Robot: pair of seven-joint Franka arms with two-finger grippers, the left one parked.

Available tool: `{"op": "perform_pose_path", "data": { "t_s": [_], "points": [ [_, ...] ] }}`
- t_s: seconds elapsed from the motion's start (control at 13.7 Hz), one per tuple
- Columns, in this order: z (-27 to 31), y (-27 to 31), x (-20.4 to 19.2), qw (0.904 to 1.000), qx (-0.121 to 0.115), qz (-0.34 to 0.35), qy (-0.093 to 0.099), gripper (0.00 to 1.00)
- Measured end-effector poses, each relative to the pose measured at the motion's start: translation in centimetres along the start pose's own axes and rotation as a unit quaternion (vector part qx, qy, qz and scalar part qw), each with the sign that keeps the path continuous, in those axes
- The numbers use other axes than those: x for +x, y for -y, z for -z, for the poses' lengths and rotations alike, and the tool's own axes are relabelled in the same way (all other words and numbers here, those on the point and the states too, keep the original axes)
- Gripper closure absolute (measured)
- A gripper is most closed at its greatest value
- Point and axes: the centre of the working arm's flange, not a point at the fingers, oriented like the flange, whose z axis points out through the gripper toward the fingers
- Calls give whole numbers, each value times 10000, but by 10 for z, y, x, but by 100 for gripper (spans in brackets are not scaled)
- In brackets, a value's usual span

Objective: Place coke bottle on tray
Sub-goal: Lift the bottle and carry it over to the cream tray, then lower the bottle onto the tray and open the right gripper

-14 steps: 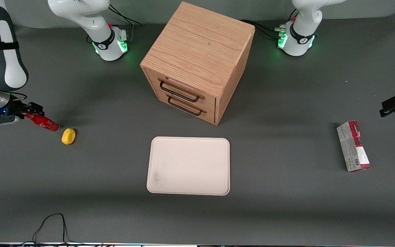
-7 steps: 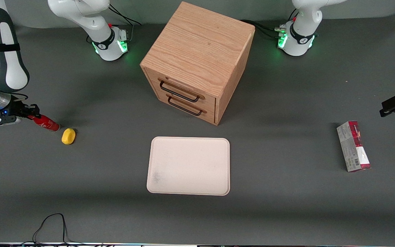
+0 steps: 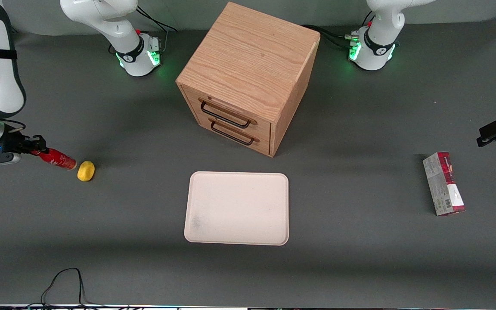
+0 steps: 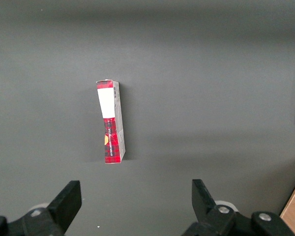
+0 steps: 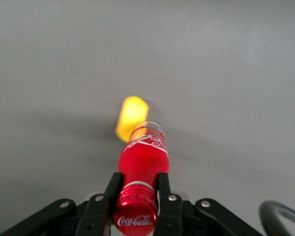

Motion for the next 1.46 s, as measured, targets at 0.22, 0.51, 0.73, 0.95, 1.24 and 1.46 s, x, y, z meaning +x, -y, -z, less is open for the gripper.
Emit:
{"op": "perform_pose_path", "data": {
  "t_s": [0.22, 0.51, 0.73, 0.95, 1.24, 1.46],
  "points": [
    [86, 64, 44, 10000, 5, 75, -21, 66],
    [162, 148, 91, 9998, -92, 184, -36, 66],
    [180, 216, 134, 9992, -118, 366, -115, 66],
    [149, 293, 176, 9987, 97, 472, -178, 66],
    [53, 381, 228, 9979, 151, 438, -459, 66],
    [-32, 436, 250, 9973, -84, 354, -636, 66]
  ]
}}
